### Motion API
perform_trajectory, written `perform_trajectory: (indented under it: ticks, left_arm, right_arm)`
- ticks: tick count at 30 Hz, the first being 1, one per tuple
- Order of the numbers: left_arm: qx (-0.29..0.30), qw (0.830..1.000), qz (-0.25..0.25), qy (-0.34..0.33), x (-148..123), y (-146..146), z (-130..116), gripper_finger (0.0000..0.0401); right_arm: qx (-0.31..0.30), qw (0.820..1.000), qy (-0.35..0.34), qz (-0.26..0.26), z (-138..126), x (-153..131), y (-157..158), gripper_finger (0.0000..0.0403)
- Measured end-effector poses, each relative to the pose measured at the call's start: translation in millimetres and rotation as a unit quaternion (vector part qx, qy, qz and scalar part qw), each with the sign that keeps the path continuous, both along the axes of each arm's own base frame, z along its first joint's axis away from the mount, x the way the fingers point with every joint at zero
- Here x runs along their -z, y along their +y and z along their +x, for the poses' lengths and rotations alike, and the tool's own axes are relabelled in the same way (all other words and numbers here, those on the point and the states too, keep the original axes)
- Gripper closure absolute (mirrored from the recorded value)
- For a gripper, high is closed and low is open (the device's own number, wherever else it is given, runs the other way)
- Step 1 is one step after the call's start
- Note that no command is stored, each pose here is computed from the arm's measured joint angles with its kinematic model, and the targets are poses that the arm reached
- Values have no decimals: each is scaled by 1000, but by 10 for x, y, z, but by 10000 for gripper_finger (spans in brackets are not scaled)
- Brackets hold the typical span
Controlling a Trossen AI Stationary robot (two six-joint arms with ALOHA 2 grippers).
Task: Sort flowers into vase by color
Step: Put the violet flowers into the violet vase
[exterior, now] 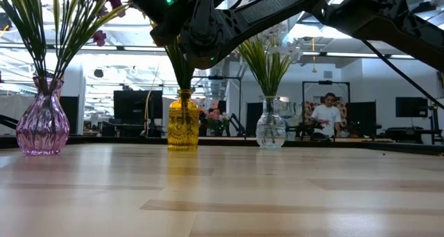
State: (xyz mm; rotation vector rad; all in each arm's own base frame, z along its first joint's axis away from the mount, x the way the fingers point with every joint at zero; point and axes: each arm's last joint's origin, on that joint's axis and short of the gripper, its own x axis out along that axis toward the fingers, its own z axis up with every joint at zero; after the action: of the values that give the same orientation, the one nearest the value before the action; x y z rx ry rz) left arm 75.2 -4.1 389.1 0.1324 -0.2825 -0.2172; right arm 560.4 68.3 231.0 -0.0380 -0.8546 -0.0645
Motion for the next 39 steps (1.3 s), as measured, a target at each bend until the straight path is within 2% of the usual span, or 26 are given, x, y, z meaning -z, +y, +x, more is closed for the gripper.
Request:
perform_trajectory:
  ticks: [4,11,15,18,21,23,28,31,37,39]
  left_arm:
    - [28,999,-8,-21,-45,-14,-19,392]
    - [38,998,-31,-25,-62,-17,-49,392]
    - [39,998,-31,-39,-70,-23,-160,392]
    - [38,998,-31,-38,-46,-29,-260,392]
    - [39,998,-36,-25,-7,-32,-326,392]
    - [40,998,-42,-15,12,-32,-337,392]
    - [40,998,-44,-7,22,-31,-319,392]
    - [40,998,-44,1,45,-30,-297,392]
    - [38,998,-43,25,148,-27,-234,392]
    - [35,999,-33,27,175,-26,-218,392]
  right_arm:
    - [-1,1000,5,0,5,6,18,222]
    - [8,1000,-17,-11,-42,-22,114,222]
    - [43,998,-22,-32,-67,-32,190,223]
    - [80,996,-24,-21,-98,-40,259,223]
    - [155,988,-18,-9,-138,-50,309,223]
    - [222,975,5,-17,-152,-47,342,223]
    - [362,930,58,-38,-234,-147,451,232]
    - [433,895,100,-34,-282,-223,456,246]
    - [551,806,208,-53,-381,-362,479,283]
    - [571,790,215,-56,-416,-377,470,295]
